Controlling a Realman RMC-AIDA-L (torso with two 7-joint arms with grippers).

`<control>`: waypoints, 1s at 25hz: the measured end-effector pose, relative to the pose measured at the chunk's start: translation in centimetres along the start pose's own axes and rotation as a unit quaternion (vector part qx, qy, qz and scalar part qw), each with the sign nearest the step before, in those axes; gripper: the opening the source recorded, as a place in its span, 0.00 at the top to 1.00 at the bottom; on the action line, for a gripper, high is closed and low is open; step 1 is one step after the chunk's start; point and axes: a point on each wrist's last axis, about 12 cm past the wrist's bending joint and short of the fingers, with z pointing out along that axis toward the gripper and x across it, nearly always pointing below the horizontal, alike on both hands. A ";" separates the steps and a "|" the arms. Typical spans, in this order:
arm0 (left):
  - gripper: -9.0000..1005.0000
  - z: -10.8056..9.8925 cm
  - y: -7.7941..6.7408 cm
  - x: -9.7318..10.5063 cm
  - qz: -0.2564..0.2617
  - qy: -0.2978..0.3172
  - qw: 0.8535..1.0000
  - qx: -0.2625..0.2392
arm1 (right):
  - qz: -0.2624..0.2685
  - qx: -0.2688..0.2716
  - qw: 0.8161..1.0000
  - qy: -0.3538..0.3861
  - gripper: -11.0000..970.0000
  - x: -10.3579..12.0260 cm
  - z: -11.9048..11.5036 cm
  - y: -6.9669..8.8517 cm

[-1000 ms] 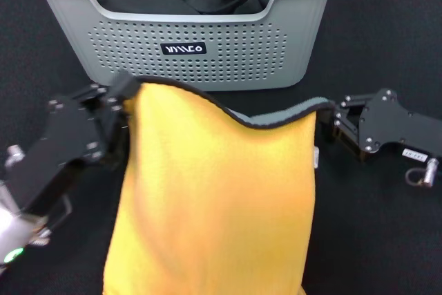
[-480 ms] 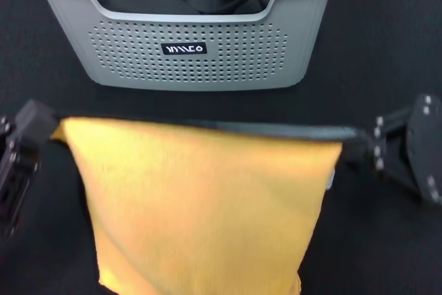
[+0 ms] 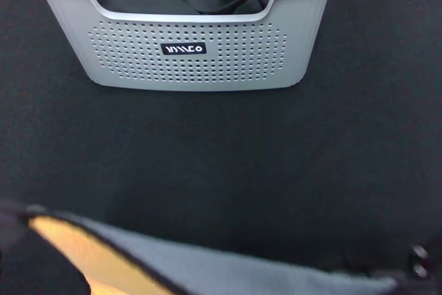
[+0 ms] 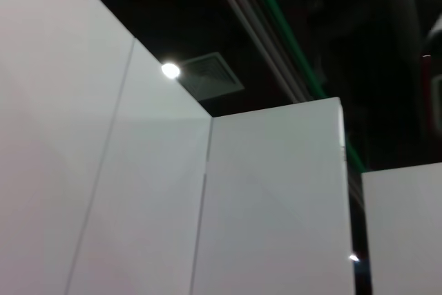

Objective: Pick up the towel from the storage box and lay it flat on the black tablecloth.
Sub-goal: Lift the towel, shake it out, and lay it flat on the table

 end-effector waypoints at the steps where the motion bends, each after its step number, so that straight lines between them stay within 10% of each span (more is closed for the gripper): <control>1: 0.99 -0.1 -0.5 -0.3 0.003 0.002 1.000 0.005 | 0.000 -0.005 1.000 -0.008 0.90 -0.3 -0.2 0.4; 12: 0.99 -0.4 -2.3 -0.6 -0.006 0.014 1.000 0.015 | 0.038 0.003 0.998 -0.042 0.89 0.6 -2.1 0.9; 25: 0.99 2.0 6.6 8.1 -0.060 0.105 0.989 -0.085 | 0.200 0.083 0.976 -0.020 0.88 12.9 0.6 -6.8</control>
